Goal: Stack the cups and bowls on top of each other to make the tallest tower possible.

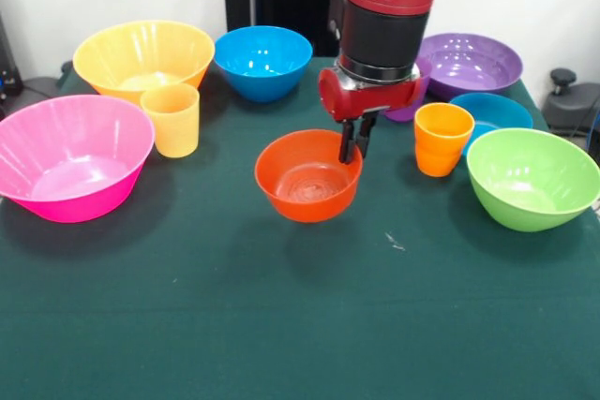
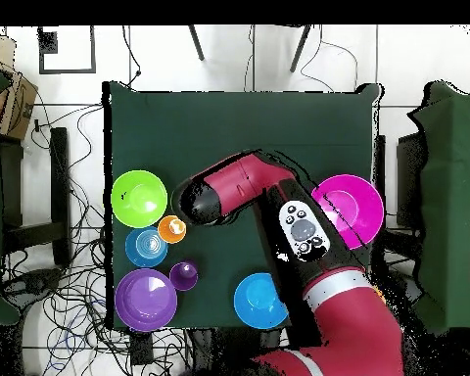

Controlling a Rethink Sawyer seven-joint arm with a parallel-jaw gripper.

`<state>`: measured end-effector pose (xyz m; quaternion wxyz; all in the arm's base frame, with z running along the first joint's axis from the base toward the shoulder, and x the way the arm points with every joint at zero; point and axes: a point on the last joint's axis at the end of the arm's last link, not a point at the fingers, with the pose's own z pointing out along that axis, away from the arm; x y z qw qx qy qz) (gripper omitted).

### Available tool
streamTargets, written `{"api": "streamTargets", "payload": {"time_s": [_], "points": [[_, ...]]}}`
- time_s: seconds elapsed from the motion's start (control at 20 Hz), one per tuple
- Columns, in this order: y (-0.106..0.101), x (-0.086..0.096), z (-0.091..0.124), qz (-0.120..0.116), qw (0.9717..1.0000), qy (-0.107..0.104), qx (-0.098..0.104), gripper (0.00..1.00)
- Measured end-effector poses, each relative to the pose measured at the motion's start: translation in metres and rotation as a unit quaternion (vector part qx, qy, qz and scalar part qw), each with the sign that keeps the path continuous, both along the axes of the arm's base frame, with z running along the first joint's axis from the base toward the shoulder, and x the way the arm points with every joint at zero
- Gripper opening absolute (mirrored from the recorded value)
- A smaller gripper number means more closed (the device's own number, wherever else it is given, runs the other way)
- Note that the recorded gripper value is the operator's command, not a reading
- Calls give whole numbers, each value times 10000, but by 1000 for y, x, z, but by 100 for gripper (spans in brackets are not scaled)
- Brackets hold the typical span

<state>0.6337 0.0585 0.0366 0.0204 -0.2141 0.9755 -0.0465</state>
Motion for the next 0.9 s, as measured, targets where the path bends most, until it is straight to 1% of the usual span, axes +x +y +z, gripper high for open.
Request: {"api": "streamTargets", "payload": {"time_s": [0.15,0.25,0.3,0.7,0.9], "points": [[5,-1,-1,74,10000,-4,-19,0],[5,-2,-2,76,10000,6,-18,0],[4,-4,-7,62,10000,48,0,100],[-1,-8,-16,-4,9999,136,72,100],[-7,-9,-23,-87,9996,188,167,100]]}}
